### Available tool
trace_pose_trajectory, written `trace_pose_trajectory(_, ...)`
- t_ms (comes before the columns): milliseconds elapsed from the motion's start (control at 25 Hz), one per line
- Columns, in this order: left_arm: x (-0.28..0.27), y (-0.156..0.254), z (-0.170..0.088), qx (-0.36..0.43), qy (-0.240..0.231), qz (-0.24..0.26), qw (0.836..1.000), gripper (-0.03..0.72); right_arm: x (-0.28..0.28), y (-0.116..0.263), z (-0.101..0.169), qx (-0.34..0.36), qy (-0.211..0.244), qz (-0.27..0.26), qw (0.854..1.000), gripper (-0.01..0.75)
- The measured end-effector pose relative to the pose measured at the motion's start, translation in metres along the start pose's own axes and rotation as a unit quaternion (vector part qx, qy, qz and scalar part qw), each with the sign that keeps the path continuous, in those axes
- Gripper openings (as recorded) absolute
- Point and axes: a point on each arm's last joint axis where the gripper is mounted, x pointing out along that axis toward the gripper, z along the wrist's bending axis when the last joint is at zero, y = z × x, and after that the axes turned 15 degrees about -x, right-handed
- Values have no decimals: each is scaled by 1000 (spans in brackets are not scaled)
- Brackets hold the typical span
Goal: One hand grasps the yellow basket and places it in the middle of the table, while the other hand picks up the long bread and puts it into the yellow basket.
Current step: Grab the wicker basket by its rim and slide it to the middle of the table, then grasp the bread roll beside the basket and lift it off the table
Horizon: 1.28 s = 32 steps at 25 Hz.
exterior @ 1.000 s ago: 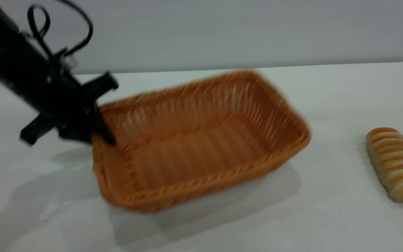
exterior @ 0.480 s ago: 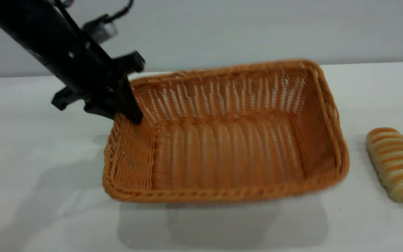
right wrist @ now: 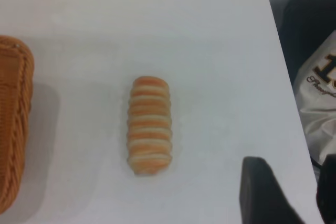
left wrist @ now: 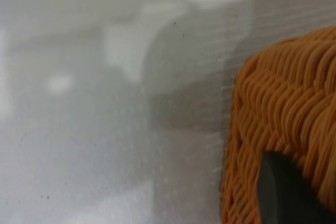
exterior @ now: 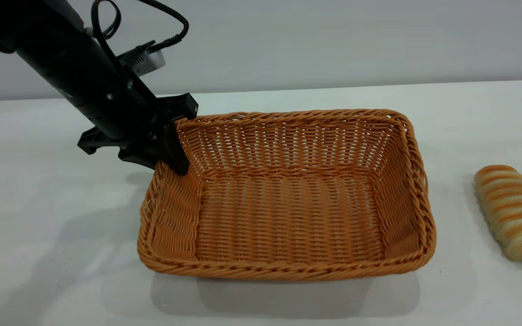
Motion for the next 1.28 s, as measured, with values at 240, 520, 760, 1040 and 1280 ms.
trace_pose_trajectory(240, 0, -1, -1, -3, 3, -1, 1000, 310, 0, 0, 0, -6, 0, 0, 1000, 305)
trace_pose_trajectory(520, -1, 1, -2, -6, 6, 8, 1000, 642, 0, -2, 0, -9, 0, -12, 1000, 405)
trace_pose_trajectory(760, -35, -6, -18, 12, 30, -27, 999, 648, 21, -11, 4, -20, -9, -7, 1000, 544)
trace_pose_trajectory(1040, -101, -12, -41, 91, 47, -92, 990, 587, 84, -15, 18, -9, -37, 76, 996, 589)
trace_pose_trajectory(1280, -152, -7, -55, 130, 63, -135, 980, 582, 139, -25, 27, -4, -49, 162, 985, 589)
